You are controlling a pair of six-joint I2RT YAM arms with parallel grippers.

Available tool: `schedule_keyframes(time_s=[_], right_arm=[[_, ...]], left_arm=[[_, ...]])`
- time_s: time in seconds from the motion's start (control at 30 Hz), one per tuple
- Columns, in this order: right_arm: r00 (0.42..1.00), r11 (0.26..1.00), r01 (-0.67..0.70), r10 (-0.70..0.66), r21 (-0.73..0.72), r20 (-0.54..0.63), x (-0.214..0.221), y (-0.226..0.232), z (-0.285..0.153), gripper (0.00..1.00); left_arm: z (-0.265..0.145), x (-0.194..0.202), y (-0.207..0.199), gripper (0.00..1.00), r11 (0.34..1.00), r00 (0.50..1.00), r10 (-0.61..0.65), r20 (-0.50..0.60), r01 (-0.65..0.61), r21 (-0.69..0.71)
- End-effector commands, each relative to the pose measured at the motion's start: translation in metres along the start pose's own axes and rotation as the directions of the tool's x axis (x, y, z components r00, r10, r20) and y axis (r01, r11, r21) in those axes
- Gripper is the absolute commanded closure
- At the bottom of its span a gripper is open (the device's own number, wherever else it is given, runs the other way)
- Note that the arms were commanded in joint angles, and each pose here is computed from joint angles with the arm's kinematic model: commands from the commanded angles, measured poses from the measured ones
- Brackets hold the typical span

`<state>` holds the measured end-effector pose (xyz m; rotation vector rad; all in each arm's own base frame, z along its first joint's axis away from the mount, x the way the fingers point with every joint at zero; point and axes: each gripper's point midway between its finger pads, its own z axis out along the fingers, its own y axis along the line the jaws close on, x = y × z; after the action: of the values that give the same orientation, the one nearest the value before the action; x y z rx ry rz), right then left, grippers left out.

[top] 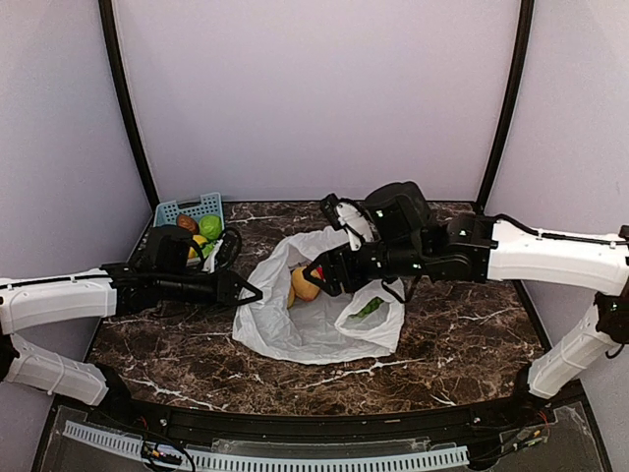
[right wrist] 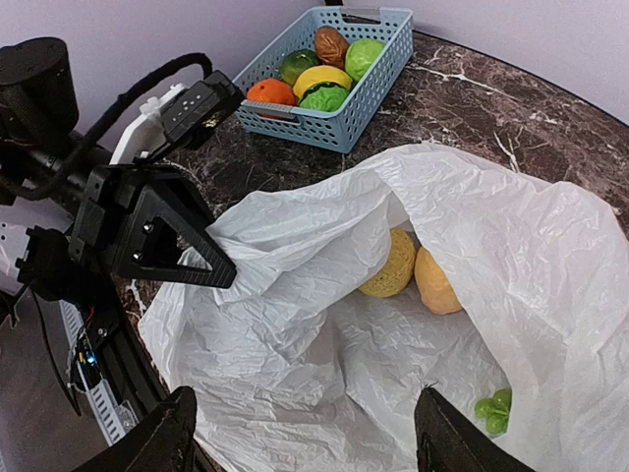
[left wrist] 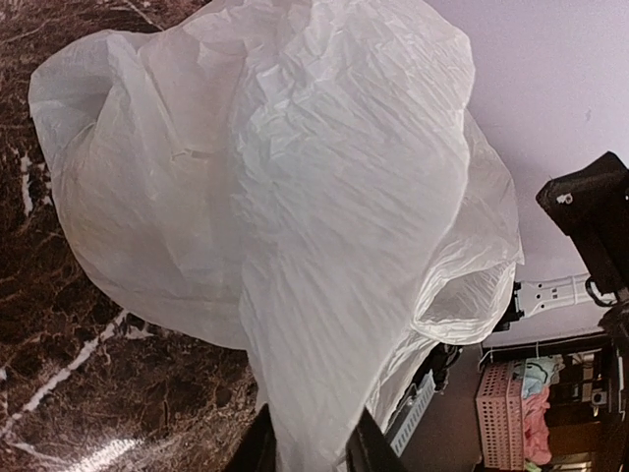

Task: Untie the knot of the plastic bag and take out the fruit
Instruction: Reach into the takeout bag at the center of the board.

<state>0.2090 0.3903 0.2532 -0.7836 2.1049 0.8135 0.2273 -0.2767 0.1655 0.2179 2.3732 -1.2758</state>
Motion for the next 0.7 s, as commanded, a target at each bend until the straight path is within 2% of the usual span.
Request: schedule_keyframes(time_s=[0.0, 0.13, 0.3, 0.5, 0.67], right_arm=[[0.997, 0.999, 0.049, -0.048, 0.021, -0.06, 0.007, 0.01, 0.022, 0.31], [0.987, 0.996, 0.088, -0.087, 0.004, -0.137, 0.023, 0.02, 0.047, 0.46], [0.968, 0.994, 0.101, -0.09, 0.031, -0.236, 0.05, 0.012, 0.073, 0.56], [0.93, 0.965, 0.1, -0.004, 0.242, -0.368, 0.082, -0.036, 0.088, 0.59], [0.911, 0.925, 0.067, 0.096, 0.375, -0.401, 0.095, -0.077, 0.086, 0.58]], left_arm=[[0.002, 0.007, 0.003, 0.87, 1.0, 1.0, 0.002, -0.006, -0.002, 0.003], [0.002, 0.005, 0.002, 0.99, 1.0, 1.0, 0.005, 0.001, -0.005, 0.005], [0.002, 0.005, 0.0, 0.99, 1.0, 1.0, 0.012, 0.007, -0.012, 0.004], [0.002, 0.007, 0.002, 0.99, 1.0, 1.0, 0.013, 0.004, -0.013, -0.003], [0.001, 0.008, 0.004, 0.99, 1.0, 1.0, 0.015, 0.003, -0.014, -0.012]])
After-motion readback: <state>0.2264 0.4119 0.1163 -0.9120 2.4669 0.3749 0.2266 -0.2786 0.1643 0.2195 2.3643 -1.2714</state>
